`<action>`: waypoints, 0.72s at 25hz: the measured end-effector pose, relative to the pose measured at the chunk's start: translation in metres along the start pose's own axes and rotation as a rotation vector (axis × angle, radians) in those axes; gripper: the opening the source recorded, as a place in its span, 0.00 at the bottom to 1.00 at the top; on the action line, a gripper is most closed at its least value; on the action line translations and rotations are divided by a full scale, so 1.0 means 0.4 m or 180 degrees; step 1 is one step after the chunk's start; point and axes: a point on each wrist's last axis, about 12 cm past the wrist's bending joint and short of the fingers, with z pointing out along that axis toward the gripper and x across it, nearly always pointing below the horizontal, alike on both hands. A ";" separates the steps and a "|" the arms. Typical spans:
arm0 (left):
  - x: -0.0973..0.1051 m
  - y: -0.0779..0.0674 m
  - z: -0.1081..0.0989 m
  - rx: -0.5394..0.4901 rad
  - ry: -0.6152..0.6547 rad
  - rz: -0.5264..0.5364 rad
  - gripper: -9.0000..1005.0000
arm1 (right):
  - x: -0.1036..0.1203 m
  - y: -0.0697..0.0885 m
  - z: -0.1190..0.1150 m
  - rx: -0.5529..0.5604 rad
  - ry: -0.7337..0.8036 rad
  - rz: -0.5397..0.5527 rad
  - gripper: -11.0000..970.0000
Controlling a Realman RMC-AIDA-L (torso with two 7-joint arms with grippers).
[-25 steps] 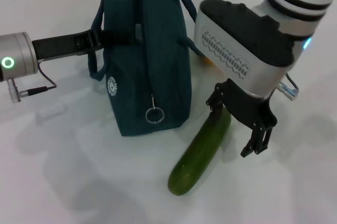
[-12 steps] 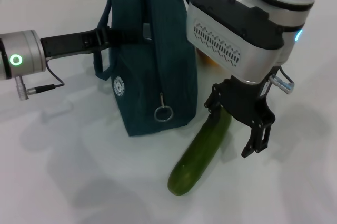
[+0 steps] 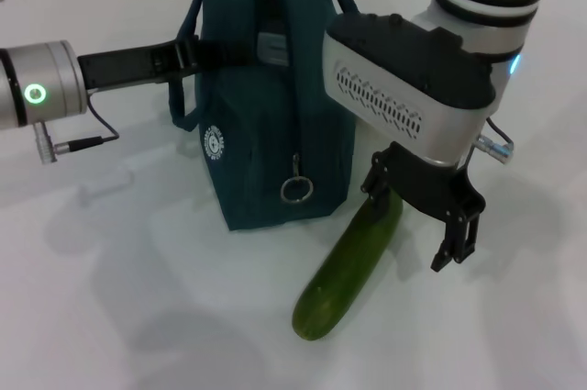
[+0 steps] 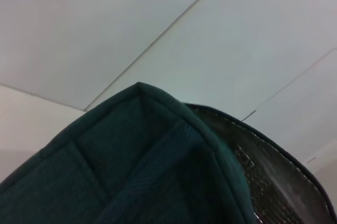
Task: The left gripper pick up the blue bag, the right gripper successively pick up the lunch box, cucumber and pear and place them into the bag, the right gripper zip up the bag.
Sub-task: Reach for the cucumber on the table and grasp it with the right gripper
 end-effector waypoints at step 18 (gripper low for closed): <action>0.004 0.002 -0.003 -0.0006 -0.0012 -0.0020 0.04 | -0.009 0.006 0.021 0.0155 0.0053 -0.0216 0.84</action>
